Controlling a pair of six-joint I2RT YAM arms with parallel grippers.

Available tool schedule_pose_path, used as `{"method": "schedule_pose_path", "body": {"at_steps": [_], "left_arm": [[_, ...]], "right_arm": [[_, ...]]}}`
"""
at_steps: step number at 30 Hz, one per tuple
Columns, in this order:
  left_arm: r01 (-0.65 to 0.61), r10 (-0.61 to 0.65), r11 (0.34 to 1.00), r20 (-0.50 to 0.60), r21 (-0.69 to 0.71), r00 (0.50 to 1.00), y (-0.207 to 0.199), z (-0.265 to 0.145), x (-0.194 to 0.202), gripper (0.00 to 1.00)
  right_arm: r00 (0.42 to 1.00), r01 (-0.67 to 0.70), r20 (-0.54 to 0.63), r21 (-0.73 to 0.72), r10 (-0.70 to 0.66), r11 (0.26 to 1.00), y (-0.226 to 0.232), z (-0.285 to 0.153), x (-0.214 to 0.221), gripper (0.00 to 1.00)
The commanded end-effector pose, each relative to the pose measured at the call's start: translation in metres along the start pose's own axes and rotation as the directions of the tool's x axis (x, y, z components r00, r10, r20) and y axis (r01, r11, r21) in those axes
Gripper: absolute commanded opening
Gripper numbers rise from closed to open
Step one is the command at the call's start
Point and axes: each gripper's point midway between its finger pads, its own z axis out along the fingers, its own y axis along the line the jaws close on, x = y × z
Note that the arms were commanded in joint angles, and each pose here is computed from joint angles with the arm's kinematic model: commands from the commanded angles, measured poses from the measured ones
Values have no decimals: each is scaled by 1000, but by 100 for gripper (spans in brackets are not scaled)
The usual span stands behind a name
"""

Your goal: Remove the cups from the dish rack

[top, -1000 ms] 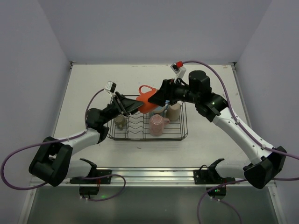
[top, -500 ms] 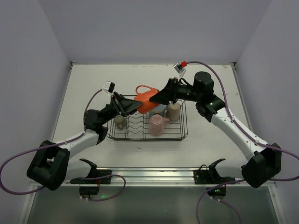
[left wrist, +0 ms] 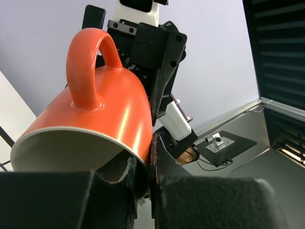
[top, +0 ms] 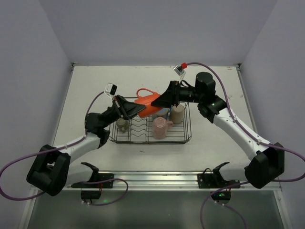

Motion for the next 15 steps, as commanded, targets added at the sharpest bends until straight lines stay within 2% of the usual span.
{"method": "schedule_pose_path", "body": {"at_steps": [1,2,3,4,5,6,11,13,14,15], "left_arm": [[-300,317,910,-11,287,948,-72,-14,22,0],[-320,335,912,-16,258,942,-67,-13,21,0],[-283,291,950,-45,132,956,-41,-9,12,0],[-377,384,918,-34,120,923,-46,-8,9,0],[-408,412,909,-31,87,911,-43,-9,4,0],[-451,451,892,-36,15,892,-35,-10,-5,0],[-526,525,842,-46,-119,850,-27,-21,-30,0],[-561,566,793,-54,-238,823,-18,-28,-50,0],[-529,550,771,-47,-355,834,-10,-34,-65,0],[-583,610,710,-69,-396,789,-8,-39,-72,0]], "right_arm": [[990,131,54,55,-134,990,16,-11,-25,72],[989,130,54,78,-135,988,15,-13,-26,75],[988,138,62,106,-145,985,17,-15,-31,90],[985,149,59,157,-160,976,12,-21,-31,96],[984,156,63,173,-169,973,13,-24,-31,99],[980,168,69,191,-184,967,15,-27,-35,99],[982,158,41,340,-183,927,-5,-41,-32,99],[987,152,-9,368,-160,917,-15,-41,-22,99],[987,158,-27,385,-160,909,-16,-39,-20,99],[986,164,-85,433,-141,886,-27,-41,-8,99]]}}
